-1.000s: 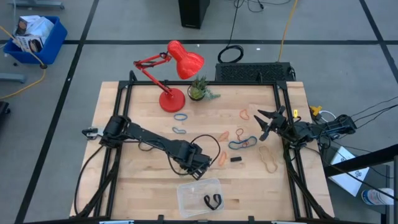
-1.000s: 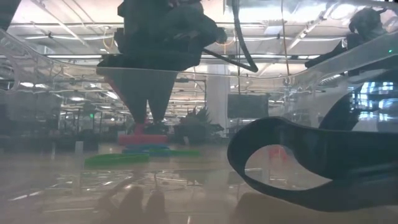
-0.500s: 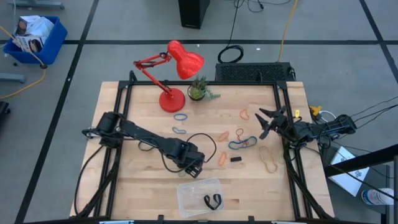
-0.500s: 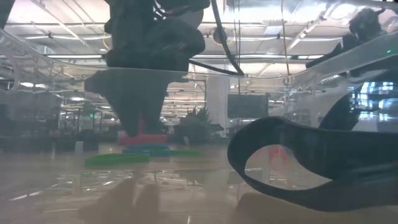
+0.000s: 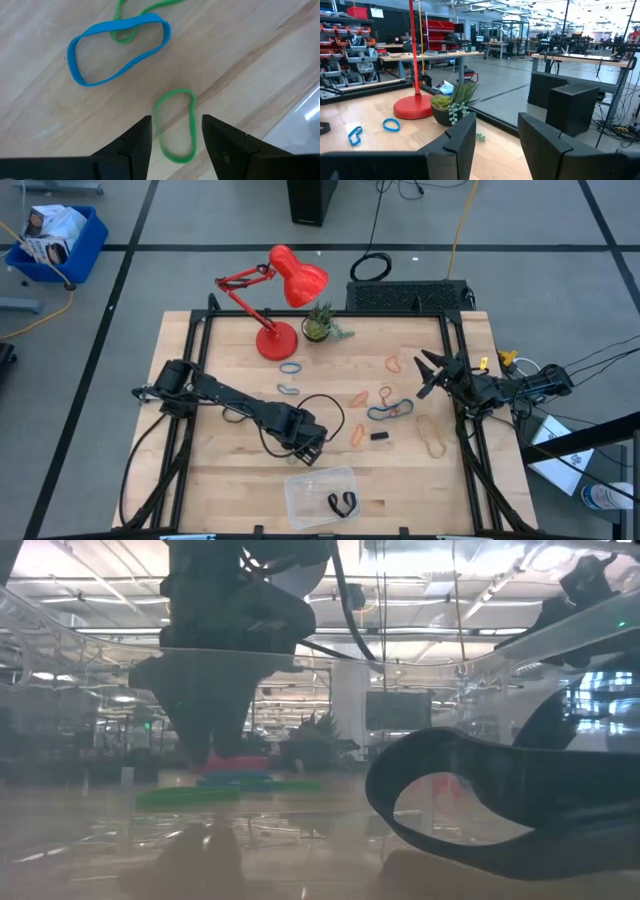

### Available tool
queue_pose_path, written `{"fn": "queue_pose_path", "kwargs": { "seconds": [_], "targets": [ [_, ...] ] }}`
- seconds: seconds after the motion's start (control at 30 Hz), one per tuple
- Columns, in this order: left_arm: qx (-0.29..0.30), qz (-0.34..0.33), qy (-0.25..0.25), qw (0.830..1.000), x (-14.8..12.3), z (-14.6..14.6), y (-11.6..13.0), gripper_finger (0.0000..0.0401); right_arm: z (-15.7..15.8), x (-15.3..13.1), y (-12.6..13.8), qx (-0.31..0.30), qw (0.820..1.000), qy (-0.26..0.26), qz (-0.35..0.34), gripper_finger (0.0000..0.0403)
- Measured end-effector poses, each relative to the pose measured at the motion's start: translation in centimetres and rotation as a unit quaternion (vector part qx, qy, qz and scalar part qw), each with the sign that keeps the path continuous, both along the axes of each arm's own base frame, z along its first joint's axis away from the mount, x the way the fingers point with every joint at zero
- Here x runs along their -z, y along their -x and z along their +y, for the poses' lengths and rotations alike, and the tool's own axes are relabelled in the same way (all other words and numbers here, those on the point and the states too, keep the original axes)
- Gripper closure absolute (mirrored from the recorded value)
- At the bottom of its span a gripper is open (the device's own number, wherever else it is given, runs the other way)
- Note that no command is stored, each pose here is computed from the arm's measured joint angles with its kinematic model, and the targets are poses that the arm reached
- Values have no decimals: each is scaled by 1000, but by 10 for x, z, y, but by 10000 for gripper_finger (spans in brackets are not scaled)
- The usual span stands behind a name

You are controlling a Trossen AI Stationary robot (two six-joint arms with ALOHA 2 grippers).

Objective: Pick and place rubber bands into bin
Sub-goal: Put the green rubber band into the transparent bin

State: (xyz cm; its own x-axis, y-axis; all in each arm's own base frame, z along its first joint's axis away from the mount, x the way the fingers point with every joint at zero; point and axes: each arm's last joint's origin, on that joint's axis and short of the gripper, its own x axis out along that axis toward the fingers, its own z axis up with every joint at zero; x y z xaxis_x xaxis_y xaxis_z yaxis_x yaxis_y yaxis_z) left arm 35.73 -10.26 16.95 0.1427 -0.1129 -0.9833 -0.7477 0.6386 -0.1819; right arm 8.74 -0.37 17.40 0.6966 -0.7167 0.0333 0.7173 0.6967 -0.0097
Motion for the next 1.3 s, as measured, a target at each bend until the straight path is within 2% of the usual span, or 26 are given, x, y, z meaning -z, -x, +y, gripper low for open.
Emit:
{"fn": "queue_pose_path", "kwargs": {
  "seconds": [0.17, 0.4, 0.83, 1.3],
  "targets": [
    [-12, 12, 9, 1000, 13, 1, 6, 222, 0, 0, 0, 0, 1000, 0, 0, 259],
    [-6, -5, 21, 1000, 26, 2, 10, 222, 0, 0, 0, 1, 1000, 0, 0, 259],
    [12, 10, 14, 1000, 28, 5, 13, 222, 0, 0, 0, 2, 1000, -1, 0, 259],
    [-35, 51, 3, 998, 30, 0, 22, 229, 0, 0, 0, 1, 1000, 5, 5, 259]
  ]
}}
